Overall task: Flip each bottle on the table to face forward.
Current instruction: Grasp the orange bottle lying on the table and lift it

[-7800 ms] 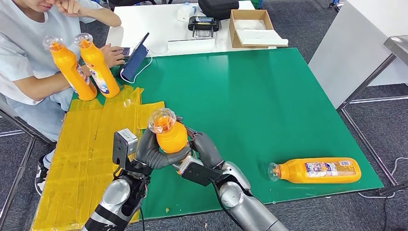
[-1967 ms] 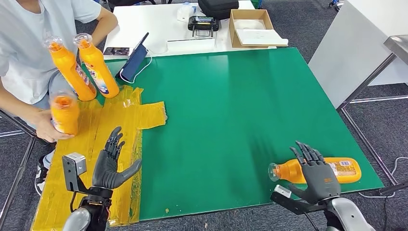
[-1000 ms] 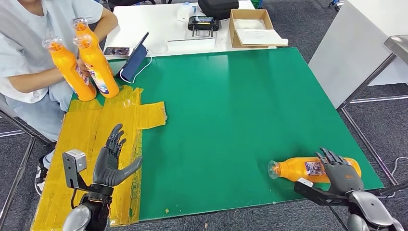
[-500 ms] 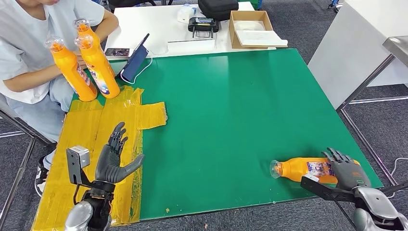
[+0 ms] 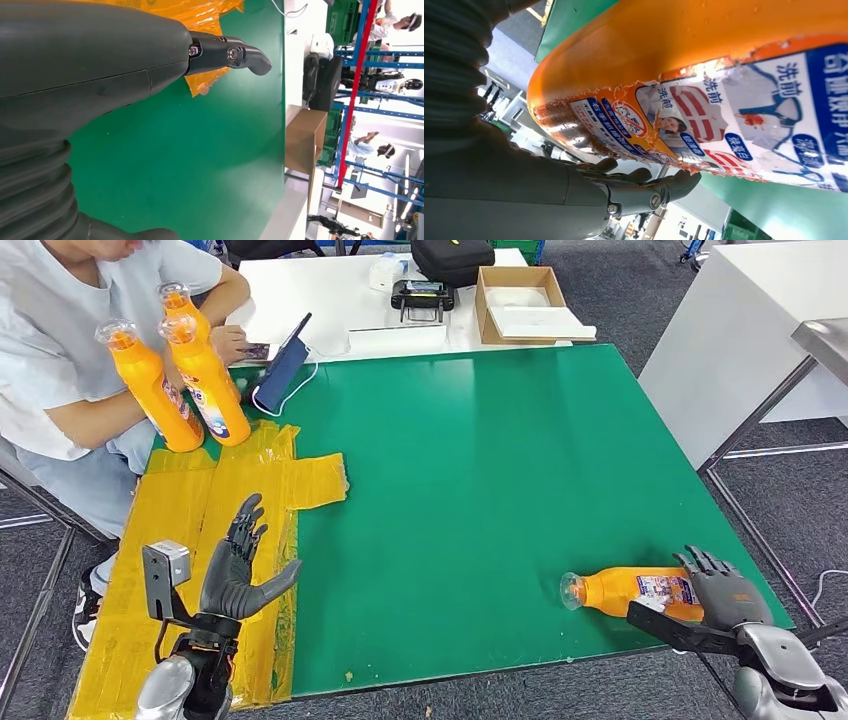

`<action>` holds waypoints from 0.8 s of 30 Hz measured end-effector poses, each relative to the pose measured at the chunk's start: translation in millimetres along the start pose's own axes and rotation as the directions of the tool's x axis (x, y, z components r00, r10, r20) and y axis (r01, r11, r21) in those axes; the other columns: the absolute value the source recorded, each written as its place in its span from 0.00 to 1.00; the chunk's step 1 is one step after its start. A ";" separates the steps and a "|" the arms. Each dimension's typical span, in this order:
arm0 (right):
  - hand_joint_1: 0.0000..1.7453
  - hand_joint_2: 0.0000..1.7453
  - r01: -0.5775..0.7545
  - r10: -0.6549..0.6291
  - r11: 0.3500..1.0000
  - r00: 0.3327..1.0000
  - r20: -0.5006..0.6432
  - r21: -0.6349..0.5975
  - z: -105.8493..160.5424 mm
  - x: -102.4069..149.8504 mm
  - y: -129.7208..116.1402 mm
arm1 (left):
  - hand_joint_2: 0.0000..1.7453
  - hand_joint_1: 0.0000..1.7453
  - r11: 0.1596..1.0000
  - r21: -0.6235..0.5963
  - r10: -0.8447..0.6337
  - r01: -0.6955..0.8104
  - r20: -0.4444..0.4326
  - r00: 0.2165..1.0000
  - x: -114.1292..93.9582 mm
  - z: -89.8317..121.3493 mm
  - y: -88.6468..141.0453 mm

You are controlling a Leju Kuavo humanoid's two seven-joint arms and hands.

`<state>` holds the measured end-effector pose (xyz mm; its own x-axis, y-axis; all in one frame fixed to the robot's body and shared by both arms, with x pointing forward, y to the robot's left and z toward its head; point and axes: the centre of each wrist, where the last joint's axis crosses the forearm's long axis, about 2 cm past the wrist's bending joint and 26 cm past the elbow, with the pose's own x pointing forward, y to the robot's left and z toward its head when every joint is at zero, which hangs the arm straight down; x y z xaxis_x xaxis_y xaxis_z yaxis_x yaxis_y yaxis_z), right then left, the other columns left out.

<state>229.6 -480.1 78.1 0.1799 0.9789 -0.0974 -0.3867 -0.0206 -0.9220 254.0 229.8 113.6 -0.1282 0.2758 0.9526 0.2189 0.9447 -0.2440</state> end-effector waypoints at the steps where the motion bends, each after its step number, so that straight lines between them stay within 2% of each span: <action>1: 0.00 1.00 0.000 0.000 1.000 1.000 0.000 0.000 -0.1 0.0 0.0 | 1.00 0.00 1.000 0.000 0.000 0.000 0.000 1.000 -0.1 0.0 0.0; 3: 0.02 1.00 0.000 0.000 1.000 1.000 -0.001 0.001 -0.3 -0.1 0.2 | 1.00 0.00 1.000 0.000 0.000 0.000 -0.001 1.000 -0.2 0.0 0.0; 4: 0.07 1.00 0.000 0.000 1.000 1.000 -0.001 0.002 -0.3 -0.1 0.3 | 1.00 0.00 1.000 0.000 0.000 0.000 -0.001 1.000 -0.2 0.0 0.0; 5: 0.25 1.00 -0.001 0.001 1.000 1.000 -0.001 0.003 -0.3 -0.3 0.5 | 1.00 0.00 1.000 0.000 0.000 0.000 -0.001 1.000 -0.2 0.0 0.0; 8: 0.91 1.00 -0.007 0.007 1.000 1.000 -0.007 0.011 -0.7 -1.0 2.4 | 1.00 0.00 1.000 -0.001 -0.001 0.001 -0.002 1.000 -0.2 -0.6 -0.1; 9: 0.97 1.00 -0.010 0.010 1.000 1.000 -0.010 0.015 -0.9 -1.3 3.5 | 1.00 0.00 1.000 -0.001 -0.002 0.002 -0.004 1.000 -0.3 -0.9 -0.1; 10: 1.00 1.00 -0.013 0.014 1.000 1.000 -0.011 0.019 -1.2 -1.6 4.4 | 1.00 0.00 1.000 -0.002 -0.003 0.003 -0.006 1.000 -0.4 -1.2 -0.1; 24: 1.00 1.00 -0.022 0.020 0.997 0.999 0.032 0.077 -8.9 1.9 12.0 | 1.00 0.00 0.999 -0.017 -0.039 0.039 -0.004 0.999 0.3 -6.7 -9.0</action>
<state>233.3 -480.3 63.5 0.1433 0.9842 -0.1035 -0.4589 -0.0266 -0.8881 258.5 220.2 117.3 -0.1332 0.2376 0.9622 0.2301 0.9517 -0.2032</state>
